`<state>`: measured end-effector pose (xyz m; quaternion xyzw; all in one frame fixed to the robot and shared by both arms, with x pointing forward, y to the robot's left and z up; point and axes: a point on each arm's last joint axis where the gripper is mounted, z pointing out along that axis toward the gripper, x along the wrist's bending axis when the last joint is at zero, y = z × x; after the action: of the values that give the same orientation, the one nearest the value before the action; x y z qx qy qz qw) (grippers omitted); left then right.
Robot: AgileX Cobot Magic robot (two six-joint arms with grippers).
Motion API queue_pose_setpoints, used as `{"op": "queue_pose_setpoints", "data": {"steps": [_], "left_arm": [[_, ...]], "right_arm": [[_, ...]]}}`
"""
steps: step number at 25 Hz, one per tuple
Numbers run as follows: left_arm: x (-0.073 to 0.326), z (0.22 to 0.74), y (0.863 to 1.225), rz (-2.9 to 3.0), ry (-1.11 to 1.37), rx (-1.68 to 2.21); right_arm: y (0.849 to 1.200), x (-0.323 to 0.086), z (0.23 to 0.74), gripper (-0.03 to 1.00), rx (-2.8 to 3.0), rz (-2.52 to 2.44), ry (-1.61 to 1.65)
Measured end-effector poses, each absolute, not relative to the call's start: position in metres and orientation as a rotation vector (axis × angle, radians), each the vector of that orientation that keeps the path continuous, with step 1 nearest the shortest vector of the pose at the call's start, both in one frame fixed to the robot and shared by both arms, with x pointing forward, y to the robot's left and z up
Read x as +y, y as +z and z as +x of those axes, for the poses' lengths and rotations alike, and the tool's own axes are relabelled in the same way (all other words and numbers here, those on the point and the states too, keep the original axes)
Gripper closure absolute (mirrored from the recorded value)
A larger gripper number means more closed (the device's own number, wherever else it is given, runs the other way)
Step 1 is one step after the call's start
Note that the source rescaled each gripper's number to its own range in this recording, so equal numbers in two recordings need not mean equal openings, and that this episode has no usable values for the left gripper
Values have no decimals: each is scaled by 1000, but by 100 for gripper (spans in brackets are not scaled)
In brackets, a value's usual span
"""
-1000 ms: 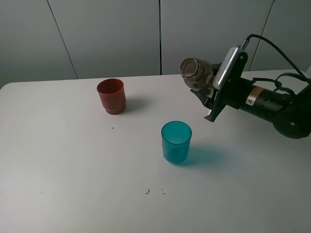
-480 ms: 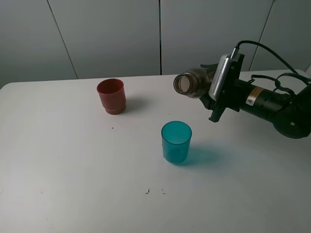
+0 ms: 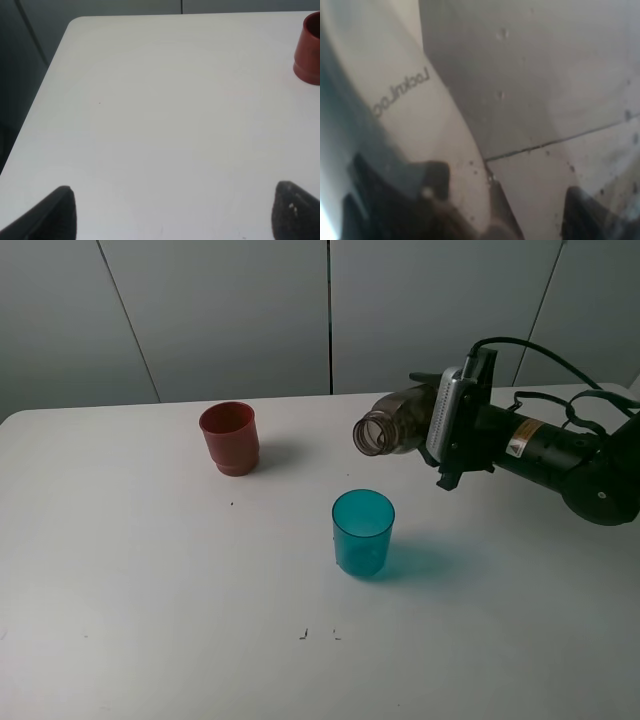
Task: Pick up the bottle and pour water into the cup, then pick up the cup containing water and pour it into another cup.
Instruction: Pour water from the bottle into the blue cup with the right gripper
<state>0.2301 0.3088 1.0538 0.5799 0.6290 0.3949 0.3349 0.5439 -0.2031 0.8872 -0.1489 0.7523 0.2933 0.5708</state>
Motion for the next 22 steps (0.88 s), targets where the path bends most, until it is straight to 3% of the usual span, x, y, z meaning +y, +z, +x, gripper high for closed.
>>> {"op": "queue_pose_setpoints", "data": {"steps": [22], "left_arm": [[309, 230, 1054, 1513, 1030, 1641]], "right_arm": [[887, -208, 545, 95, 1741, -408, 618]]}}
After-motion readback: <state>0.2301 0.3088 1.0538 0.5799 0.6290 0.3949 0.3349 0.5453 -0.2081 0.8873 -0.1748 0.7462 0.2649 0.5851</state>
